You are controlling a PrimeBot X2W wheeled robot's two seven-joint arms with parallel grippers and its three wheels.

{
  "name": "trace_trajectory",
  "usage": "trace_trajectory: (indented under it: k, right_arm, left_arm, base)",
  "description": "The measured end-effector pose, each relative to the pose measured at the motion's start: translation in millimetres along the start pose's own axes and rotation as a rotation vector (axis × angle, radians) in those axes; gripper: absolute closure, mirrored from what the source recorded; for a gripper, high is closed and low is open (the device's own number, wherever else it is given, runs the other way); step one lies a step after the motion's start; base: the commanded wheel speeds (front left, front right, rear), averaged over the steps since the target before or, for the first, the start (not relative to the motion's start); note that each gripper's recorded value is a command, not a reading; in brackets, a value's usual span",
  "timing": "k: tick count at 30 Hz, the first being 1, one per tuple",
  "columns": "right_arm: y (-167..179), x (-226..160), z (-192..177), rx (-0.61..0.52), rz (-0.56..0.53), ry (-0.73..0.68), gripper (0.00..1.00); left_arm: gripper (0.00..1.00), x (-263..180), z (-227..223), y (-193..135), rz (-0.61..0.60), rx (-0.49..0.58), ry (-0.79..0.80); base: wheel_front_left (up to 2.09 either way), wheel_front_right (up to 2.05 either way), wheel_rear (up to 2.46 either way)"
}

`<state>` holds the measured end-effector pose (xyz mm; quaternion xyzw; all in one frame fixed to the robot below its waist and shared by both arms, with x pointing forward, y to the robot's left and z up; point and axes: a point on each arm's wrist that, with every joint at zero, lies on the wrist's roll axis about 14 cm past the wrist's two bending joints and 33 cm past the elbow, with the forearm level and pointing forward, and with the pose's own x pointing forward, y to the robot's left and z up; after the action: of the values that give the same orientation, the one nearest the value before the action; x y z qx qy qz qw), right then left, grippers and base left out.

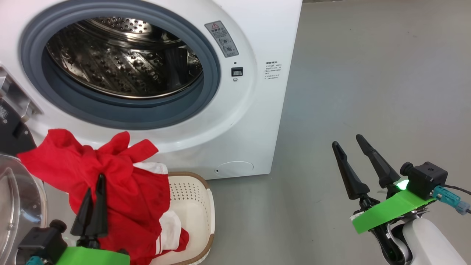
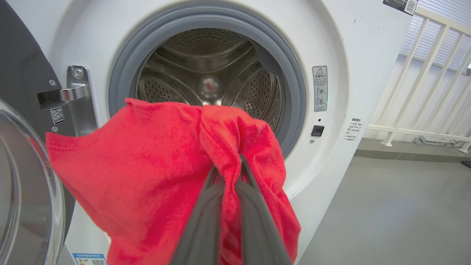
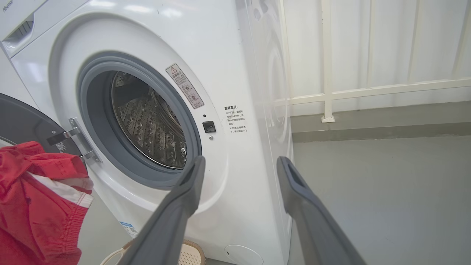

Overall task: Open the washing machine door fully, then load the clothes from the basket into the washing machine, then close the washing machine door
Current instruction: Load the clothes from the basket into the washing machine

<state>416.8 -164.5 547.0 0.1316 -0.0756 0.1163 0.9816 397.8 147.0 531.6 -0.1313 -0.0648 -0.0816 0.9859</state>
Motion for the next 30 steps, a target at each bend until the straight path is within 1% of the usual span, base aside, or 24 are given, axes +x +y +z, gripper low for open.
trace_trajectory:
  k: [8,13,16,23,30]
  right_arm:
    - [-1,2,-6,0.004,-0.002,0.015,0.00]
    - [-4,4,-13,0.006,-0.006,0.030,0.00]
    - [-6,5,-19,0.011,-0.013,0.043,0.00]
    - [-12,16,-31,0.018,-0.021,0.063,0.00]
    - [-22,31,-46,0.020,-0.036,0.080,0.00]
  left_arm:
    - [1.00,3,-6,0,-0.006,0.002,0.018]
    - [1.00,18,-2,-2,-0.029,0.021,0.008]
    - [1.00,35,1,-6,-0.053,0.035,-0.006]
    - [1.00,85,1,-4,-0.089,0.062,-0.015]
    - [1.00,134,-23,6,-0.088,0.071,0.032]
  base:
    - [0.00,0.00,0.00]
    - [0.00,0.00,0.00]
    - [0.00,0.00,0.00]
    - [0.00,0.00,0.00]
    - [0.00,0.00,0.00]
